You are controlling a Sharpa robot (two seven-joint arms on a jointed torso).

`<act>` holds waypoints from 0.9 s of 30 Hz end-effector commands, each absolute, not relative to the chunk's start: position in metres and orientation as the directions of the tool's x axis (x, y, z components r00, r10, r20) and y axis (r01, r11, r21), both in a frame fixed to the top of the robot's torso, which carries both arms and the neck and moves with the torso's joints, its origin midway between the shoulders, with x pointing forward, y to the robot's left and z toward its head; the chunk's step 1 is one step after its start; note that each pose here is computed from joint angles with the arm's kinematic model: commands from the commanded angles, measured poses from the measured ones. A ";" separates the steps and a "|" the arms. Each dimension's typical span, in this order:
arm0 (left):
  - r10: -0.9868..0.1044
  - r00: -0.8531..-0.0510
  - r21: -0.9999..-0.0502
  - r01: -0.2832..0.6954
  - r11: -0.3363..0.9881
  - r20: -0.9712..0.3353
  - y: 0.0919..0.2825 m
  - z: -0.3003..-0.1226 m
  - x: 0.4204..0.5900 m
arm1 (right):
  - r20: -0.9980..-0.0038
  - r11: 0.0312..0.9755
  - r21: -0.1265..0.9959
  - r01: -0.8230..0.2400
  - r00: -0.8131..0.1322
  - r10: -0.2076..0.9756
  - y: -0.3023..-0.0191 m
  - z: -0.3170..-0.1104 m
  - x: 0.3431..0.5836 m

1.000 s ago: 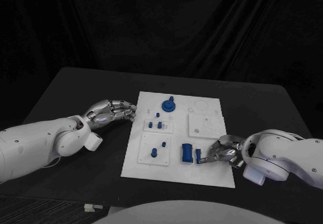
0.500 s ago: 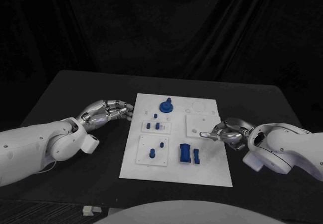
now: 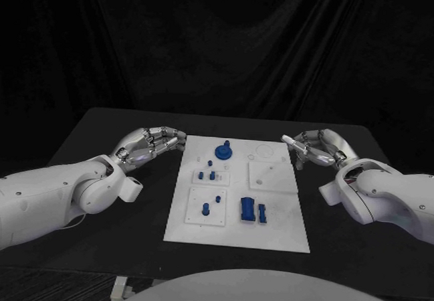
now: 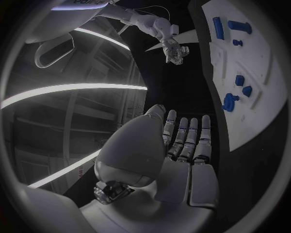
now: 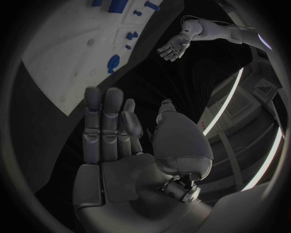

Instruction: Assemble the parts on the task board

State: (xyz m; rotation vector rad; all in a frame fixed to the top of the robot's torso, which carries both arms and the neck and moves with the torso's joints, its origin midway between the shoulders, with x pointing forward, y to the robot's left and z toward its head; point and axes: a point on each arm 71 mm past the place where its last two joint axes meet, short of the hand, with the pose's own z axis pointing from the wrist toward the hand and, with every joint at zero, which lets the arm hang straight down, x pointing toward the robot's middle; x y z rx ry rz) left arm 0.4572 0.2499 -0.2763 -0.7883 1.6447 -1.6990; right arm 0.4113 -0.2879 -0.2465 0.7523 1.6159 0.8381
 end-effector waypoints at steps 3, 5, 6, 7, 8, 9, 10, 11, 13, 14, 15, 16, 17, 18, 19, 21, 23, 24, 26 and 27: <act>-0.814 -0.579 -0.989 0.141 -0.053 -0.039 0.250 -0.267 0.460 | -0.453 0.449 0.891 -0.074 -0.044 0.891 -0.296 -0.243 0.414; -0.816 -0.577 -0.988 0.145 -0.053 -0.041 0.250 -0.268 0.460 | -0.430 0.426 0.901 -0.079 -0.044 0.902 -0.297 -0.246 0.414; -0.816 -0.577 -0.988 0.145 -0.052 -0.041 0.249 -0.268 0.461 | -0.416 0.412 0.908 -0.080 -0.048 0.908 -0.297 -0.248 0.414; -0.816 -0.577 -0.988 0.145 -0.052 -0.041 0.249 -0.268 0.461 | -0.405 0.401 0.913 -0.080 -0.052 0.913 -0.298 -0.249 0.413; -0.815 -0.578 -0.988 0.144 -0.052 -0.041 0.249 -0.268 0.461 | -0.398 0.393 0.916 -0.080 -0.056 0.916 -0.298 -0.251 0.413; -0.814 -0.579 -0.988 0.144 -0.053 -0.041 0.248 -0.268 0.461 | -0.384 0.379 0.922 -0.077 -0.062 0.921 -0.299 -0.254 0.412; -0.813 -0.581 -0.988 0.143 -0.054 -0.040 0.248 -0.269 0.461 | -0.377 0.372 0.925 -0.074 -0.065 0.924 -0.300 -0.256 0.411; -0.805 -0.593 -0.998 0.064 -0.003 -0.036 0.249 -0.276 0.460 | -0.445 0.443 0.896 -0.037 -0.089 0.891 -0.297 -0.255 0.413; -0.809 -0.587 -0.998 0.066 -0.003 -0.036 0.248 -0.275 0.460 | -0.436 0.434 0.900 -0.037 -0.087 0.896 -0.294 -0.255 0.414; -0.812 -0.582 -0.998 0.067 -0.003 -0.037 0.248 -0.275 0.461 | -0.429 0.427 0.903 -0.037 -0.086 0.899 -0.293 -0.254 0.415; -0.817 -0.576 -0.998 0.068 -0.003 -0.037 0.247 -0.274 0.461 | -0.420 0.418 0.908 -0.037 -0.084 0.904 -0.290 -0.253 0.417; -0.822 -0.568 -0.998 0.070 -0.003 -0.037 0.246 -0.274 0.461 | -0.408 0.407 0.913 -0.037 -0.082 0.909 -0.287 -0.253 0.419; -0.828 -0.560 -0.997 0.072 -0.003 -0.038 0.244 -0.273 0.462 | -0.396 0.394 0.918 -0.037 -0.080 0.915 -0.284 -0.252 0.421; -0.835 -0.550 -0.997 0.073 -0.003 -0.038 0.243 -0.272 0.462 | -0.380 0.378 0.925 -0.037 -0.077 0.922 -0.280 -0.251 0.423; -0.842 -0.538 -0.997 0.075 -0.002 -0.039 0.241 -0.271 0.462 | -0.362 0.360 0.932 -0.036 -0.074 0.929 -0.276 -0.249 0.426; -0.859 -0.510 -0.997 0.079 -0.002 -0.039 0.238 -0.268 0.463 | -0.318 0.317 0.948 -0.035 -0.067 0.946 -0.265 -0.246 0.431; -0.884 -0.466 -0.997 0.083 -0.001 -0.038 0.233 -0.264 0.465 | -0.250 0.248 0.968 -0.031 -0.056 0.967 -0.249 -0.241 0.439; -0.895 -0.445 -0.997 0.083 -0.001 -0.037 0.230 -0.262 0.465 | -0.218 0.217 0.976 -0.028 -0.051 0.975 -0.242 -0.239 0.443; -0.915 -0.401 -0.997 0.083 0.000 -0.034 0.225 -0.258 0.466 | -0.160 0.159 0.987 -0.023 -0.043 0.986 -0.229 -0.235 0.448; -0.925 -0.378 -0.997 0.082 0.000 -0.032 0.223 -0.256 0.466 | -0.133 0.132 0.991 -0.020 -0.039 0.990 -0.223 -0.234 0.451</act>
